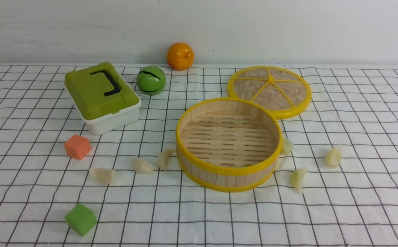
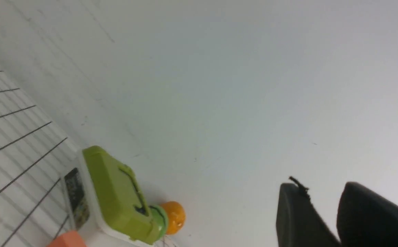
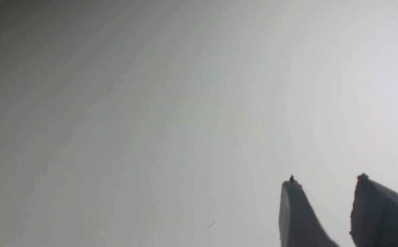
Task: Put the dumplings into the steamer on the table with the white tablecloth.
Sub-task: 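Reach for and grasp a dumpling on the table with the left gripper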
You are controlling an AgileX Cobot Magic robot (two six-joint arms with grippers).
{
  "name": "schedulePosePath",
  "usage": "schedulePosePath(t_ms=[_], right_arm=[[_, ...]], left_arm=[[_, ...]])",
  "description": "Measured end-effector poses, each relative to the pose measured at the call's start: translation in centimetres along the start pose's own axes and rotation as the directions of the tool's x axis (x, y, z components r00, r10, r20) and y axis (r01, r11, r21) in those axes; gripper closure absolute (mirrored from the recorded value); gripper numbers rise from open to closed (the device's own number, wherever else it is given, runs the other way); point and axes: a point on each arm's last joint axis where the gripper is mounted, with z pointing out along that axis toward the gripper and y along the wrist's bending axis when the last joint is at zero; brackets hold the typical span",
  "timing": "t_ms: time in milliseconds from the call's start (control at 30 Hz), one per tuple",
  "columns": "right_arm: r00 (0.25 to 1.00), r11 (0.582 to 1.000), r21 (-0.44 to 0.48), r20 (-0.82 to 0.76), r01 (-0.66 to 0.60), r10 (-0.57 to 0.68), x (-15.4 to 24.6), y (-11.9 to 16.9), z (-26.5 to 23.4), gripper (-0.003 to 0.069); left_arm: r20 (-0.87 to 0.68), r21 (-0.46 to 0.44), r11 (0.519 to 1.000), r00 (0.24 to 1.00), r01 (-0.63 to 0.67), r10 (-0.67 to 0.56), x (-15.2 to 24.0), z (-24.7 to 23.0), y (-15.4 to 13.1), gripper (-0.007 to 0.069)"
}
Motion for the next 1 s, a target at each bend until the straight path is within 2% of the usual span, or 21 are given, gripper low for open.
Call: schedulePosePath(t_ms=[33,67,100,133,167,267,300,367,433,500,600,633,667,700,767,800,833,900,967,1000], right_arm=[[1.000,1.000,-0.001,-0.001,0.001,-0.001,-0.1,0.1,0.1,0.0419],[1.000,1.000,-0.001,-0.023,0.021,-0.021,-1.3,0.6,1.4,0.0419],[0.999,1.000,-0.001,-0.029,0.026,-0.026,-1.4,0.7,1.6,0.0419],[0.991,0.996,0.010,-0.109,0.084,-0.082,-2.2,1.1,3.4,0.0419],[0.980,0.993,0.017,-0.163,0.115,-0.111,-2.3,1.2,4.2,0.0419],[0.898,0.977,0.050,-0.405,0.208,-0.170,-0.7,0.6,6.8,0.0419],[0.887,0.975,0.054,-0.429,0.214,-0.170,-0.5,0.5,7.0,0.0419],[0.800,0.967,0.079,-0.580,0.244,-0.155,1.6,-0.4,7.7,0.0419],[0.716,0.961,0.102,-0.688,0.259,-0.119,3.8,-1.4,8.0,0.0419],[0.692,0.959,0.113,-0.715,0.259,-0.103,4.5,-1.7,8.0,0.0419],[0.638,0.957,0.150,-0.769,0.248,-0.045,6.1,-2.3,8.2,0.0420],[0.600,0.953,0.180,-0.800,0.242,-0.001,7.1,-2.7,8.1,0.0433],[0.587,0.952,0.189,-0.810,0.243,0.011,7.3,-2.8,8.1,0.0436],[0.510,0.943,0.216,-0.858,0.253,0.060,8.1,-3.1,7.8,0.0481],[0.375,0.929,0.230,-0.920,0.290,0.110,8.8,-3.3,7.4,0.0565],[0.359,0.928,0.228,-0.926,0.296,0.113,8.9,-3.3,7.4,0.0565],[0.237,0.921,0.205,-0.963,0.331,0.129,9.2,-3.3,7.1,0.0631],[0.064,0.920,0.141,-0.990,0.365,0.126,9.5,-3.1,7.1,0.0674],[-0.112,0.926,0.070,-0.986,0.371,0.120,9.8,-2.8,6.8,0.0680],[-0.166,0.932,0.050,-0.979,0.360,0.116,10.0,-2.6,6.8,0.0681]], left_arm=[[-0.001,0.006,1.000,1.000,-0.006,0.006,-0.1,0.0,-0.2,0.0460],[-0.011,0.047,0.998,0.999,-0.041,0.042,-1.4,0.3,-2.2,0.0520],[-0.015,0.049,0.998,0.999,-0.050,0.051,-1.5,0.4,-2.4,0.0538],[-0.038,0.074,0.990,0.992,-0.121,0.124,-3.0,1.1,-4.8,0.0610],[-0.065,0.069,0.983,0.983,-0.168,0.172,-3.5,1.9,-5.7,0.0638],[-0.175,0.052,0.951,0.935,-0.304,0.308,-4.4,4.6,-7.8,0.0638],[-0.184,0.050,0.948,0.930,-0.314,0.318,-4.4,4.8,-7.9,0.0638],[-0.294,0.013,0.929,0.887,-0.369,0.357,-3.7,7.2,-7.7,0.0638],[-0.402,-0.039,0.923,0.852,-0.382,0.336,-2.3,9.3,-6.6,0.0638],[-0.448,-0.064,0.923,0.837,-0.380,0.314,-1.6,10.0,-6.0,0.0638],[-0.592,-0.138,0.919,0.774,-0.370,0.223,0.2,11.9,-4.7,0.0638],[-0.689,-0.154,0.906,0.700,-0.395,0.188,1.2,13.1,-4.3,0.0638],[-0.710,-0.157,0.904,0.682,-0.398,0.177,1.4,13.1,-4.3,0.0638],[-0.804,-0.147,0.891,0.576,-0.430,0.145,2.3,14.3,-4.1,0.0638],[-0.889,-0.138,0.885,0.449,-0.444,0.086,3.4,15.3,-3.8,0.0638],[-0.896,-0.135,0.885,0.436,-0.446,0.083,3.5,15.4,-3.8,0.0638],[-0.934,-0.140,0.886,0.356,-0.442,0.030,4.5,16.4,-3.4,0.0638],[-0.958,-0.146,0.892,0.286,-0.429,-0.019,5.6,17.7,-3.0,0.0638],[-0.967,-0.166,0.891,0.249,-0.423,-0.062,6.6,18.9,-2.2,0.0638],[-0.970,-0.174,0.889,0.232,-0.424,-0.080,7.2,19.6,-1.8,0.0638]])
